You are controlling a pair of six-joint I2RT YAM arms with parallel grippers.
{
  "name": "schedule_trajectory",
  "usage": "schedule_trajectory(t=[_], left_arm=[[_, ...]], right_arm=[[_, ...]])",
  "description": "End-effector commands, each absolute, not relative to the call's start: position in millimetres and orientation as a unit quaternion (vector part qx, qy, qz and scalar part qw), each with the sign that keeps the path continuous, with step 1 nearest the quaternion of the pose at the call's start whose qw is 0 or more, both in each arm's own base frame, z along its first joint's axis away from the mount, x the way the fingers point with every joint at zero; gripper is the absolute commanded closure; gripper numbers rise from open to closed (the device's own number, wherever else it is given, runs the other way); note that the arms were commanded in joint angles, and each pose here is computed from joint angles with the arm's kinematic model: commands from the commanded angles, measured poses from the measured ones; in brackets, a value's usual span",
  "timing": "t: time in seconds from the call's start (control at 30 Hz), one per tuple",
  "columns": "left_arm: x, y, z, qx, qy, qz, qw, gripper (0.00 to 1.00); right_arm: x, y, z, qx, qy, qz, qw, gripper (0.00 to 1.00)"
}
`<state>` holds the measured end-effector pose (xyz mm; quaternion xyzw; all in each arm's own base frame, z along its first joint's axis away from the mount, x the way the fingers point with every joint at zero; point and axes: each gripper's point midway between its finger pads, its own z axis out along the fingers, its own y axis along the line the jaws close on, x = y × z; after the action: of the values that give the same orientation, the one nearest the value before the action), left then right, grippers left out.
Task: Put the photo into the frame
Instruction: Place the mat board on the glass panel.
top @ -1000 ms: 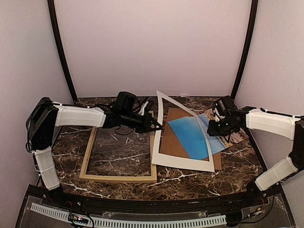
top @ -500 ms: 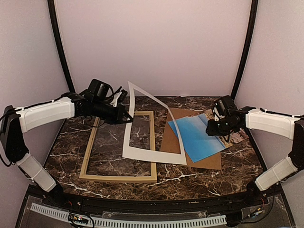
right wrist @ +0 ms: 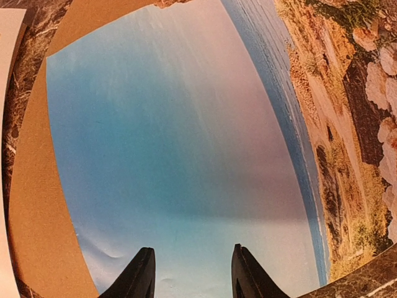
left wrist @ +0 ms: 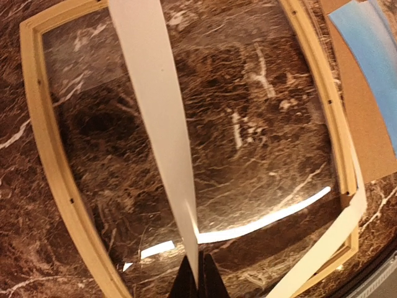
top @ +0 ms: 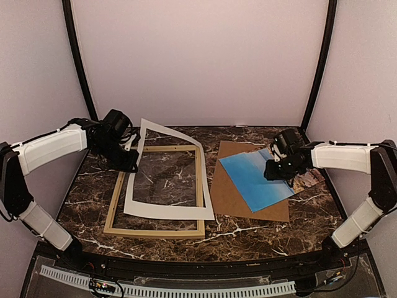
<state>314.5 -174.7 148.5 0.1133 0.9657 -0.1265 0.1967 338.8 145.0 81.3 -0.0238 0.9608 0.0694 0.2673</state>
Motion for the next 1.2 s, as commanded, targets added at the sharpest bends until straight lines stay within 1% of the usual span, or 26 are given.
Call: schedule_trajectory(t=[0.0, 0.13, 0.43, 0.83, 1.17], left_arm=[[310, -126, 127, 0.101, 0.983, -0.017, 0.152, 1.0], [310, -115, 112, 0.096, 0.987, 0.007, 0.125, 1.0], [312, -105, 98, 0.079, 0.991, 0.001, 0.104, 1.0], [305, -95, 97, 0.055, 0.993, 0.01, 0.107, 1.0], [298, -104, 86, 0.044, 0.993, -0.025, 0.102, 1.0]], right_arm=[[349, 158, 82, -0.043, 0.956, 0.083, 0.278, 0.58], [352, 162, 82, -0.047, 0.954, 0.091, 0.28, 0.58], [356, 168, 69, -0.056, 0.957, 0.095, 0.269, 0.58], [357, 168, 65, -0.057, 0.958, 0.092, 0.264, 0.59], [356, 168, 64, -0.056, 0.959, 0.092, 0.262, 0.58]])
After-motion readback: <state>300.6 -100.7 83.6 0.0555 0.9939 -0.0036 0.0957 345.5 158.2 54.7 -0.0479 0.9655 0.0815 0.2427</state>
